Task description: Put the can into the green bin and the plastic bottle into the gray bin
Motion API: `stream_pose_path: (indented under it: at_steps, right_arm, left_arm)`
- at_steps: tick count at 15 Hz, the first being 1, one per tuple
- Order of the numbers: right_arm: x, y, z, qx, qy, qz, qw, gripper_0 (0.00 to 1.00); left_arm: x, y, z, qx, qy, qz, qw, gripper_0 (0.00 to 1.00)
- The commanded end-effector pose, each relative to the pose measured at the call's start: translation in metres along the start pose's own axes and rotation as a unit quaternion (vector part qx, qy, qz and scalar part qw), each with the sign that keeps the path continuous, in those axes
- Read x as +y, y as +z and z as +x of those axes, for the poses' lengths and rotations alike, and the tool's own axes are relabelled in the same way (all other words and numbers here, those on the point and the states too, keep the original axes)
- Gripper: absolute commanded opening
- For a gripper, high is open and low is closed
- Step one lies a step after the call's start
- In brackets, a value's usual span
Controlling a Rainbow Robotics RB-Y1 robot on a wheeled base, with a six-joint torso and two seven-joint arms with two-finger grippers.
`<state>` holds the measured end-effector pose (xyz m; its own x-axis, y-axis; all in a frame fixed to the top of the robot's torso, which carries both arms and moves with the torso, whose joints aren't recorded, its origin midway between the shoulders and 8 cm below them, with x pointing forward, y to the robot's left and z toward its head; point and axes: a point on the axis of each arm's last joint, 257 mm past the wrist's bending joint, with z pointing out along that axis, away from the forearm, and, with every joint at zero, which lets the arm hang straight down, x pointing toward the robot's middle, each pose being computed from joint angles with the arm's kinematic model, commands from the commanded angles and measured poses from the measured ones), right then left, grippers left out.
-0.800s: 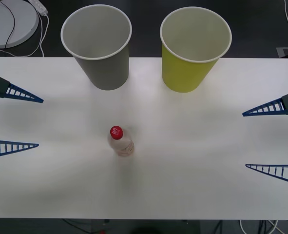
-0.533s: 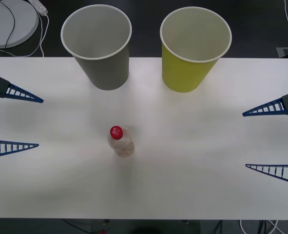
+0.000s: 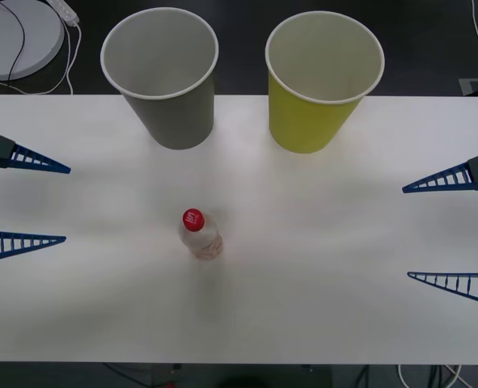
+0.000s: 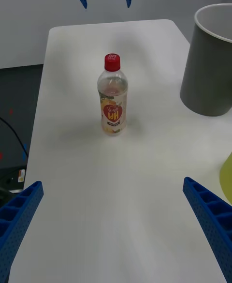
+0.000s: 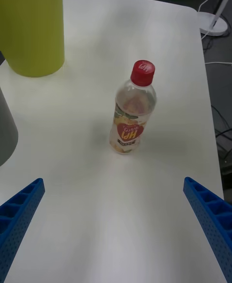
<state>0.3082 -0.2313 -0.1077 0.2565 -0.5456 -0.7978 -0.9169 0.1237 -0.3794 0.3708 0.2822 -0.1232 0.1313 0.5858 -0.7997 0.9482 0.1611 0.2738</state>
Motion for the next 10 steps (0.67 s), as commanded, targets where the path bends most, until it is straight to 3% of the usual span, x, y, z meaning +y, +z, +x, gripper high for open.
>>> stream_pose_path:
  at_steps: [1,7,10]
  right_arm:
    - [0.000,0.000,0.000,0.000,0.000,0.000,1.0000,1.00]
    - [0.000,0.000,0.000,0.000,0.000,0.000,1.0000,1.00]
    - [0.000,0.000,0.000,0.000,0.000,0.000,1.0000,1.00]
  left_arm:
    - [-0.001,0.005,0.006,-0.002,0.001,-0.006,1.0000,1.00]
    - [-0.014,0.018,0.018,-0.025,0.017,-0.017,0.9994,1.00]
    - [-0.021,0.023,0.031,-0.023,0.030,-0.022,0.9990,1.00]
